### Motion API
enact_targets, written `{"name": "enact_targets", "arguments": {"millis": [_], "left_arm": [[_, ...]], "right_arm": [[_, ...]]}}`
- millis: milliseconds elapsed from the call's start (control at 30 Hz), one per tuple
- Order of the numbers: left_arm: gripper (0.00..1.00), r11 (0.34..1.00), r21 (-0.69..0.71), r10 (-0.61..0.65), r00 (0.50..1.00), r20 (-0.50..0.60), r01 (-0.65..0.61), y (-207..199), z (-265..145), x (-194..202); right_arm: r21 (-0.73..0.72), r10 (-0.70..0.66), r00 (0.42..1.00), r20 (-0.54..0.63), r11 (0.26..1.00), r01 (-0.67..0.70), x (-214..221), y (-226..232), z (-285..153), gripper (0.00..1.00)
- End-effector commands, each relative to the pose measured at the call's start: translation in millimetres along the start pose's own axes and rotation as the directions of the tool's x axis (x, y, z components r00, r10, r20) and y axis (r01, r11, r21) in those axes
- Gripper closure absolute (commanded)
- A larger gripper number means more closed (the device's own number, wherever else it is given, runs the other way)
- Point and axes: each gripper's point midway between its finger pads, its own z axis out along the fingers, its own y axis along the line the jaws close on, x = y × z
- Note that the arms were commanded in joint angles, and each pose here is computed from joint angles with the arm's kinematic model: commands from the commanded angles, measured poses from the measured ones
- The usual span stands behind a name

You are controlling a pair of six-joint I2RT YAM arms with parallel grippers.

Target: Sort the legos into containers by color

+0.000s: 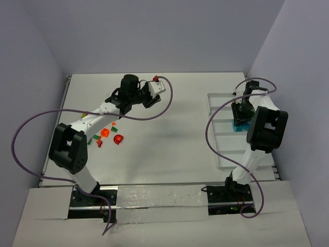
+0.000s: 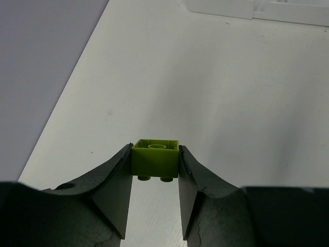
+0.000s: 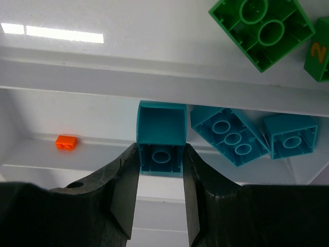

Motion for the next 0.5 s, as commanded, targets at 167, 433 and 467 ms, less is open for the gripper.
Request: {"name": "enact_targets", "arguments": {"millis": [167, 433, 467], "left_arm": [[1.0, 1.0, -0.025, 0.005, 1.0, 0.018, -0.005, 12.3, -2.3, -14.4], [1.0, 1.0, -0.027, 0.004, 1.0, 0.021, -0.004, 10.8, -5.7, -14.7], [1.0, 1.0, -0.028, 0.001, 1.0, 0.02, -0.001, 10.6, -5.9, -14.5]], "right_arm": [[0.095, 0.01, 1.0, 0.002, 0.995, -0.01, -8.7, -18.3, 4.6, 0.91], [0.111, -0.01, 1.0, 0.011, 0.994, 0.009, -10.5, -23.6, -2.9, 0.62], [0.124, -0.011, 1.0, 0.012, 0.992, 0.009, -11.5, -26.1, -5.8, 0.57]]}}
